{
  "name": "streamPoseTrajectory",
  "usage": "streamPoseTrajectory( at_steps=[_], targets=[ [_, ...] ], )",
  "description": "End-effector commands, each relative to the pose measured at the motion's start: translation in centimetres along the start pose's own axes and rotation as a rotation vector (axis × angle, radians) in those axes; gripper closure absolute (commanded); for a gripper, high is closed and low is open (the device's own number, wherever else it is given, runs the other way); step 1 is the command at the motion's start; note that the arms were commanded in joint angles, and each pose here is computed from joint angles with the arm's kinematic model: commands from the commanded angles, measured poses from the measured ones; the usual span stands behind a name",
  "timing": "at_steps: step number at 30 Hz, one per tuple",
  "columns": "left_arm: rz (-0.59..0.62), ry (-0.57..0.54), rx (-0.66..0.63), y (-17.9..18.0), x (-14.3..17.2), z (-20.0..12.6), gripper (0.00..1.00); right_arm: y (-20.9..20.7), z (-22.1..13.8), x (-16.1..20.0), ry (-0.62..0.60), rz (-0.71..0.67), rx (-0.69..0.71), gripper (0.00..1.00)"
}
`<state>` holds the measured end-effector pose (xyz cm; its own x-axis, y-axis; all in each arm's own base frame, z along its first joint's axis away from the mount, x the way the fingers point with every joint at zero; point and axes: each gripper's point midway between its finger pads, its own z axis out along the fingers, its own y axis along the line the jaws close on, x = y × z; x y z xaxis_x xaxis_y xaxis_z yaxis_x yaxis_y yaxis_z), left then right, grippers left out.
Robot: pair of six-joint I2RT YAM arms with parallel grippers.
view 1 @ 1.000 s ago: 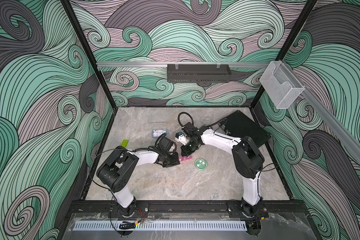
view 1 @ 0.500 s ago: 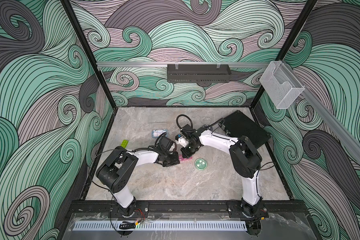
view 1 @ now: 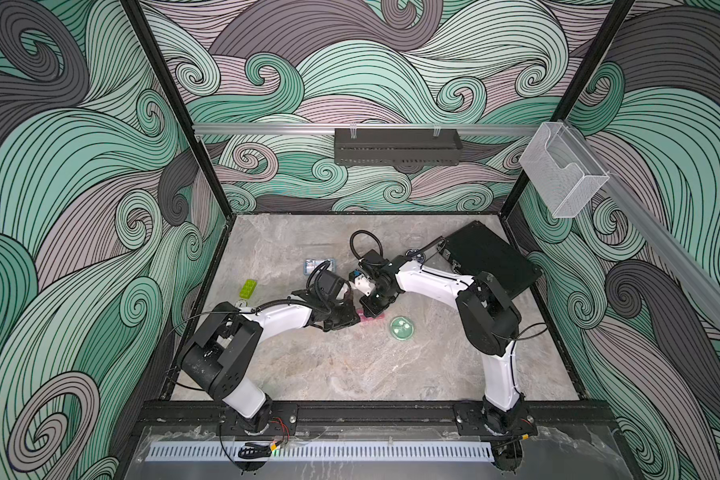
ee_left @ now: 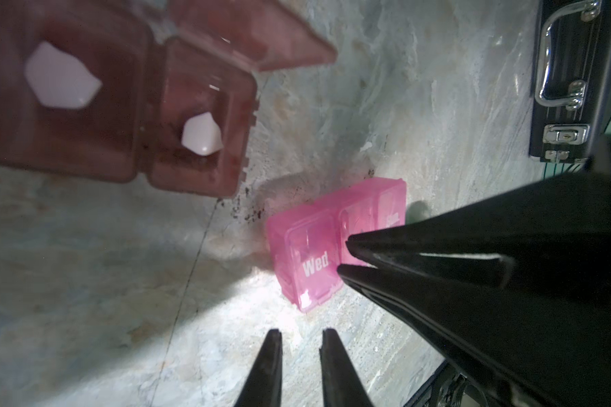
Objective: Close pillboxes
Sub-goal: Close the lid on the pillbox.
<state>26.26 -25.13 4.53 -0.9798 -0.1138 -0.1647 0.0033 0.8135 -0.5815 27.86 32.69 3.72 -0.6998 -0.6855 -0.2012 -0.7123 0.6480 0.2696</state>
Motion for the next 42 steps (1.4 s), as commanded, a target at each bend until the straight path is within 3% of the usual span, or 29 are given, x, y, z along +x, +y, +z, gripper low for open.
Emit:
streamPoseTrajectory(
  at_steps=[1, 19, 35, 42],
  targets=[
    [-0.001, -0.015, 0.012, -0.9, -1.1, 0.4, 0.76, -0.5, 0.7, 0.6, 0.04, 0.007, 0.029, 0.84],
    [-0.016, -0.011, 0.015, -1.1, -1.9, 1.8, 0.74, -0.4, 1.2, 1.1, 0.061, 0.022, 0.022, 0.85],
    [-0.027, 0.023, -0.042, 0.7, -1.1, 2.9, 0.8, -0.7, 1.1, 1.3, 0.068, 0.044, 0.032, 0.79],
    [-0.034, 0.035, -0.054, 1.3, -0.6, 3.2, 0.9, -0.9, 1.5, 1.7, 0.095, 0.053, 0.038, 0.79]
  ],
)
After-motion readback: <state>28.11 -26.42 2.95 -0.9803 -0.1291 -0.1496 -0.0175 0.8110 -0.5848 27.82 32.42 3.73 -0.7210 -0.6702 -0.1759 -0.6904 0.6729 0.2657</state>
